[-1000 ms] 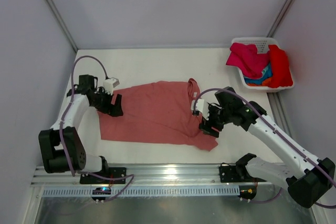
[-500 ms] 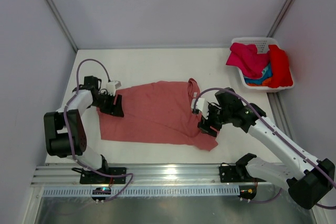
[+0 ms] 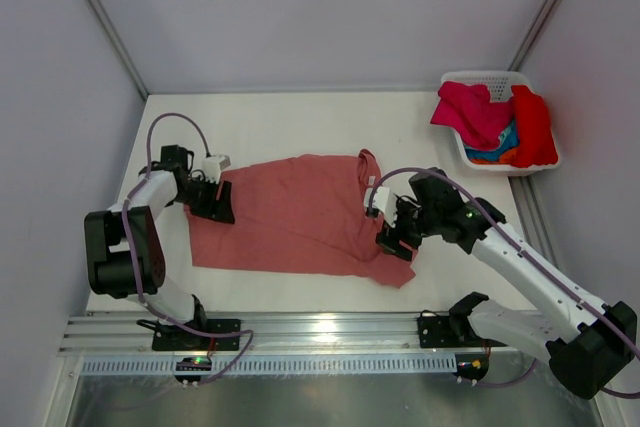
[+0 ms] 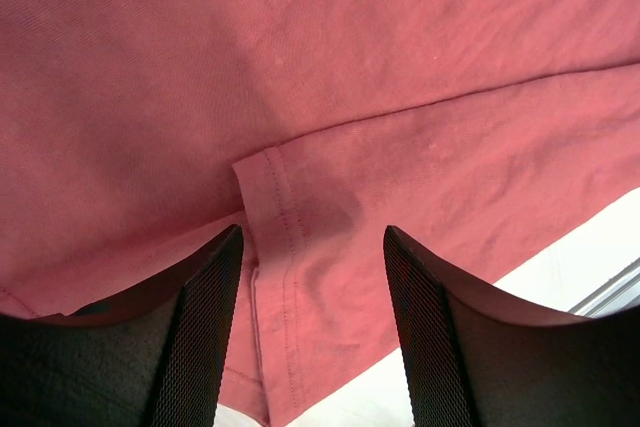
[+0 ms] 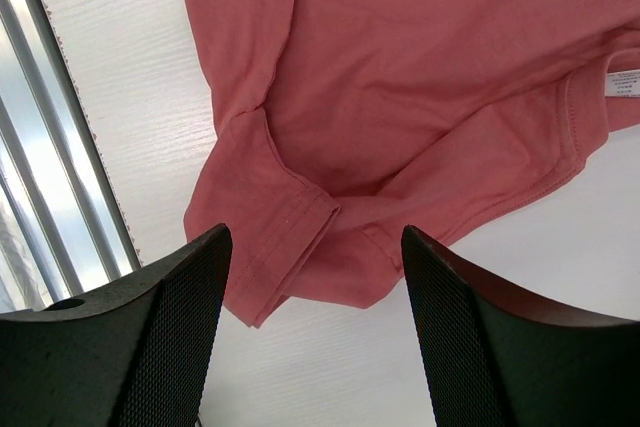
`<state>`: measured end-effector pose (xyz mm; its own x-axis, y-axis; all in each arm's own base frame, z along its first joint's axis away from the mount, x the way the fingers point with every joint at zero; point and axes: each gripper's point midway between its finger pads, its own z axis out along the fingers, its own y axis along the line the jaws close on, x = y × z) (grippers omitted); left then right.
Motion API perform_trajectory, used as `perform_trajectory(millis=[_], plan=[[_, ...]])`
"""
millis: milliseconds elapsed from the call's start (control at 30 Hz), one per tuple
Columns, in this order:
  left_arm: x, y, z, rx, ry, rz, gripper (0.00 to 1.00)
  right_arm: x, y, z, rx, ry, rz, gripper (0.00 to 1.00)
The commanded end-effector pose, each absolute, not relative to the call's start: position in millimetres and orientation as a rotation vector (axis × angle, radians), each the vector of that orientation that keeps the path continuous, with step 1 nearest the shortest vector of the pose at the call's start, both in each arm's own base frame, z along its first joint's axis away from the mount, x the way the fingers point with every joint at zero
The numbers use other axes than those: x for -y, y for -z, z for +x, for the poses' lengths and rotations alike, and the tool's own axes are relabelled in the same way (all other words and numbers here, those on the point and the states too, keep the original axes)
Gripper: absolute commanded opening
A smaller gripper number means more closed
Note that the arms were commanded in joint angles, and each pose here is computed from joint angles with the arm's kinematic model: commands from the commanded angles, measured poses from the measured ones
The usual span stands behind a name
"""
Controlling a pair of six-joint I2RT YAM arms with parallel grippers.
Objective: Fold and stack the t-shirts
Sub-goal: Flatten the tshirt out
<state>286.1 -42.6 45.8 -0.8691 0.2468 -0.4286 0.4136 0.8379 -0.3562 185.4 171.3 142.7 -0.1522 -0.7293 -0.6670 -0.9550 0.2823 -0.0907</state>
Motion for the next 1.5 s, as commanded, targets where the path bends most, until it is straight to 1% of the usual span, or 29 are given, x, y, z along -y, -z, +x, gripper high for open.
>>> perform_trajectory(millis=[0,100,233,333,367,433,467,500,533,633,700,933,1033,1167,1333,1467], plan=[[35.1,-51.1,294.6,-2.624,0.563,0.492,0.61,-175.6,-150.2,188.5,-1.913,-0.489,-1.473,0.73],[32.4,-51.1,294.0,-2.629,0.535,0.490,0.62,-176.2,-150.5,188.4,-1.910,-0.492,-1.473,0.73],[34.9,-51.9,292.3,-2.627,0.560,0.491,0.60,-176.5,-150.9,188.9,-1.909,-0.492,-1.470,0.73],[39.6,-51.4,290.4,-2.624,0.600,0.501,0.47,-176.5,-151.0,189.3,-1.909,-0.491,-1.468,0.73],[40.4,-51.0,290.0,-2.625,0.612,0.500,0.37,-176.5,-151.0,189.3,-1.909,-0.491,-1.468,0.73],[44.8,-50.1,286.6,-2.628,0.658,0.512,0.29,-176.2,-150.4,189.2,-1.911,-0.489,-1.468,0.73],[45.9,-50.8,286.6,-2.627,0.670,0.517,0.20,-176.2,-150.0,189.2,-1.911,-0.489,-1.468,0.73],[47.0,-50.6,284.8,-2.633,0.684,0.518,0.16,-175.9,-150.3,189.5,-1.911,-0.488,-1.466,0.73],[46.8,-49.3,284.2,-2.641,0.687,0.516,0.08,-175.7,-149.3,189.4,-1.914,-0.486,-1.468,0.73],[47.5,-51.3,284.4,-2.643,0.696,0.517,0.05,-175.4,-149.1,190.5,-1.913,-0.480,-1.466,0.73],[47.6,-53.2,285.0,-2.638,0.695,0.520,0.00,-175.4,-149.2,190.9,-1.912,-0.477,-1.465,0.73],[47.9,-78.3,292.6,-2.567,0.654,0.511,0.00,-174.3,-144.9,191.8,-1.928,-0.471,-1.460,0.73],[47.4,-101.2,298.6,-2.511,0.614,0.492,0.00,-174.3,-145.0,192.3,-1.926,-0.468,-1.459,0.73],[53.7,-148.7,304.3,-2.401,0.612,0.488,0.00,-174.3,-144.3,192.3,-1.925,-0.468,-1.458,0.73],[67.2,-198.7,289.4,-2.322,0.683,0.524,0.00,-174.3,-141.9,191.3,-1.932,-0.474,-1.462,0.73],[70.5,-212.9,268.8,-2.308,0.691,0.611,0.00,-174.0,-141.5,190.8,-1.933,-0.474,-1.465,0.73]])
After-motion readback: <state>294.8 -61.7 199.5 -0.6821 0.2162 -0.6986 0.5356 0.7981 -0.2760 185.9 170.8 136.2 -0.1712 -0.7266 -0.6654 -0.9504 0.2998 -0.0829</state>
